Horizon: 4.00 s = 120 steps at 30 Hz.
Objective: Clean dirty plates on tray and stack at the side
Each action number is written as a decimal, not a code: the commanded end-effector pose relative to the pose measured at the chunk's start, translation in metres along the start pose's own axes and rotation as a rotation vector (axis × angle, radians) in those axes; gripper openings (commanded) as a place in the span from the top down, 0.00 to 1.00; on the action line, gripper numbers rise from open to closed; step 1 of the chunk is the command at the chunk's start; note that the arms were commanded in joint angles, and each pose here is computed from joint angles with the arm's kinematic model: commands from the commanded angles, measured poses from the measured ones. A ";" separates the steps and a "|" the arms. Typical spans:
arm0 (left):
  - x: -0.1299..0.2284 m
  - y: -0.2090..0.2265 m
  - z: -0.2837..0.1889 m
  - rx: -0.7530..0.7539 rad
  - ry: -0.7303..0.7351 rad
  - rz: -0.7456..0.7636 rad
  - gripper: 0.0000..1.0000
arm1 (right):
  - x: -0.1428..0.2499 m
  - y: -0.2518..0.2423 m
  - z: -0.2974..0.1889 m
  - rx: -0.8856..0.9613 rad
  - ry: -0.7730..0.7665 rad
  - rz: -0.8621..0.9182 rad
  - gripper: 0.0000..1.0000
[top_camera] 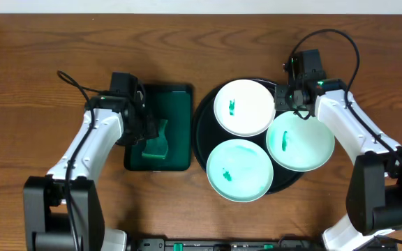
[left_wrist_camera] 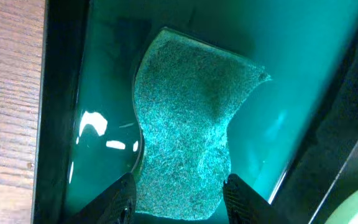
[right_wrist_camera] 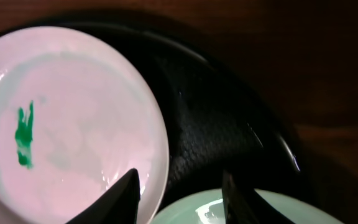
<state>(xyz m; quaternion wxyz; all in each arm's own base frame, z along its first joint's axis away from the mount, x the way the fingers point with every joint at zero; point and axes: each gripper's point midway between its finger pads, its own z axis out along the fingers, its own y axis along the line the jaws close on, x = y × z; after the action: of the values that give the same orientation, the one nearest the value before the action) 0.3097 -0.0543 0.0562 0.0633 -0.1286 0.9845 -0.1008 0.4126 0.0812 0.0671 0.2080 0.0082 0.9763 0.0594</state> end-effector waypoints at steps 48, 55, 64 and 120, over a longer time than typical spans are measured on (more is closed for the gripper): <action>0.013 0.009 0.053 -0.192 0.075 0.090 0.93 | 0.021 0.014 0.051 -0.078 0.076 -0.010 0.99; -0.006 -0.005 0.026 -0.150 -0.024 0.100 0.93 | 0.021 0.018 0.051 -0.082 0.075 -0.017 0.99; -0.039 -0.033 -0.041 -0.036 -0.283 0.121 0.93 | 0.027 0.037 0.050 -0.111 0.085 -0.055 0.99; -0.041 -0.038 -0.065 -0.008 -0.350 0.130 0.93 | 0.023 0.048 0.050 -0.127 0.057 -0.118 0.77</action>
<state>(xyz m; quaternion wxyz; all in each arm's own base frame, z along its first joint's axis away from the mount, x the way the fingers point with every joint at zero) 0.3405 -0.0690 0.1147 0.2159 -0.0793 0.9707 -0.0693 0.4110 0.1302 0.0147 0.1776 -0.0514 0.9771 0.1051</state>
